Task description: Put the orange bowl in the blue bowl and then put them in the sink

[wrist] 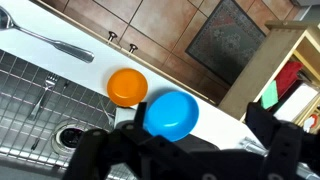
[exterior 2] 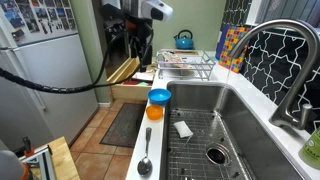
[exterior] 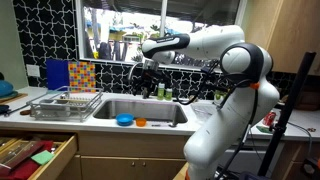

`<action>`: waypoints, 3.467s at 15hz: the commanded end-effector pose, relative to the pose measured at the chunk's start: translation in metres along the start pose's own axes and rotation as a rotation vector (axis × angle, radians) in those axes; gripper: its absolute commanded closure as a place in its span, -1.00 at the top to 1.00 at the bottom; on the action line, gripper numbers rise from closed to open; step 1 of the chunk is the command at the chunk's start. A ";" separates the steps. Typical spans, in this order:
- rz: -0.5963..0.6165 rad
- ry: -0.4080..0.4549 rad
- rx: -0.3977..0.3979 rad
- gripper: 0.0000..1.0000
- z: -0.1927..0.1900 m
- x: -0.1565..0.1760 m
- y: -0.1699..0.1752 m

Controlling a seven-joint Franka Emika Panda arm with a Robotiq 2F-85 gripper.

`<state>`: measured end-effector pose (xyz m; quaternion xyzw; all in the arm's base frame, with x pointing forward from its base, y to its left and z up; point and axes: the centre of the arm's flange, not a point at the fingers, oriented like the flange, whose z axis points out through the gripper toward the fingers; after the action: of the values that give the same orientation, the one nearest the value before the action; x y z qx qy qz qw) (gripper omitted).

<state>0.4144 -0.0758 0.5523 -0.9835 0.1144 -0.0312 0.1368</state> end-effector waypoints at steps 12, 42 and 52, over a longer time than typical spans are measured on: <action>-0.041 0.009 -0.228 1.00 0.053 0.012 0.008; 0.007 -0.010 -0.259 -1.00 0.161 0.028 0.085; -0.067 0.031 -0.168 -0.98 0.120 0.060 0.032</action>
<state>0.4571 -0.0976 0.4260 -0.9961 0.0778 -0.0360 0.0205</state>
